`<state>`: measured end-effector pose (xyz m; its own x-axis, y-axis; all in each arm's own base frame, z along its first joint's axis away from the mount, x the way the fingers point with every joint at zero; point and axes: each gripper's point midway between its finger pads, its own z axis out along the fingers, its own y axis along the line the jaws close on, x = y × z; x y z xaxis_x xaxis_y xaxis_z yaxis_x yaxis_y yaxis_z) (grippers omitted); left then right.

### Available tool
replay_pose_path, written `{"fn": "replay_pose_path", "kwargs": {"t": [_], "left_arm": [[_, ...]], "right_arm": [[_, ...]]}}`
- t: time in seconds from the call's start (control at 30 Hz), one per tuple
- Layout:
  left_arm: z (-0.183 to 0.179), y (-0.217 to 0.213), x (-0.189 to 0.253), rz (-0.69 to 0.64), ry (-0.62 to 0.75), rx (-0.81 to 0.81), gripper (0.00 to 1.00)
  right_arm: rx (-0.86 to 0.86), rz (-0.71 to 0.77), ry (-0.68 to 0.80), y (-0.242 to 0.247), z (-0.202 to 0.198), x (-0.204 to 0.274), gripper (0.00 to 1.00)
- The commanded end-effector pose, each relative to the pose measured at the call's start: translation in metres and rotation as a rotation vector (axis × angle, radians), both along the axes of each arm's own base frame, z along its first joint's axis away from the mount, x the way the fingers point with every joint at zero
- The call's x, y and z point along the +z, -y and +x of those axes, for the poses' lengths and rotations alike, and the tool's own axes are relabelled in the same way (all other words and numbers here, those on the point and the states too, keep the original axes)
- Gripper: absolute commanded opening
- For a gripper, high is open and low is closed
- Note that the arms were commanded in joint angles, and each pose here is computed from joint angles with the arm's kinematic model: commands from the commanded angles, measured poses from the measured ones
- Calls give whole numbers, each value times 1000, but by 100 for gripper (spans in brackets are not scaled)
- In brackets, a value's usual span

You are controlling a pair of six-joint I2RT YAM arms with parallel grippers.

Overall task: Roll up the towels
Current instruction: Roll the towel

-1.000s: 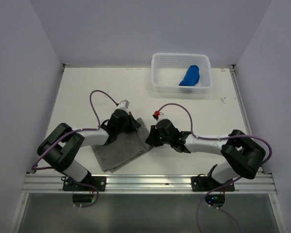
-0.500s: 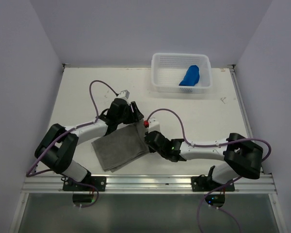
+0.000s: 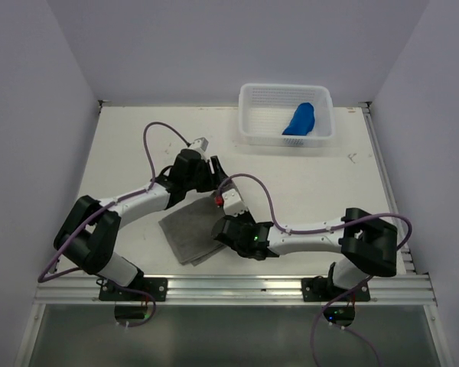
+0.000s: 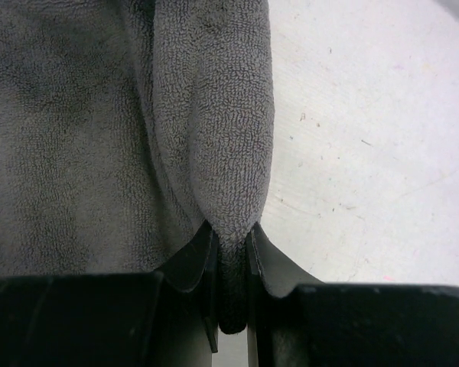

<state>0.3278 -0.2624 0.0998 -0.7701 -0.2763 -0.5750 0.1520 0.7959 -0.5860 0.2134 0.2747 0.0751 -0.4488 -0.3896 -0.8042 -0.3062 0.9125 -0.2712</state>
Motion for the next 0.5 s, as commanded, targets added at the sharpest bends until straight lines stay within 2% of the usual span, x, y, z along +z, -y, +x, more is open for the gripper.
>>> {"fn": "replay_pose_path", "kwargs": {"t": [0.0, 0.27, 0.47], "left_arm": [[7, 8, 39, -64, 72, -25, 66], [6, 5, 58, -55, 117, -32, 67], [3, 9, 62, -66, 138, -79, 67]], "right_arm": [[-50, -164, 117, 9, 9, 13, 0], [-19, -374, 154, -6, 2, -3, 0], [62, -478, 165, -23, -7, -18, 0]]}}
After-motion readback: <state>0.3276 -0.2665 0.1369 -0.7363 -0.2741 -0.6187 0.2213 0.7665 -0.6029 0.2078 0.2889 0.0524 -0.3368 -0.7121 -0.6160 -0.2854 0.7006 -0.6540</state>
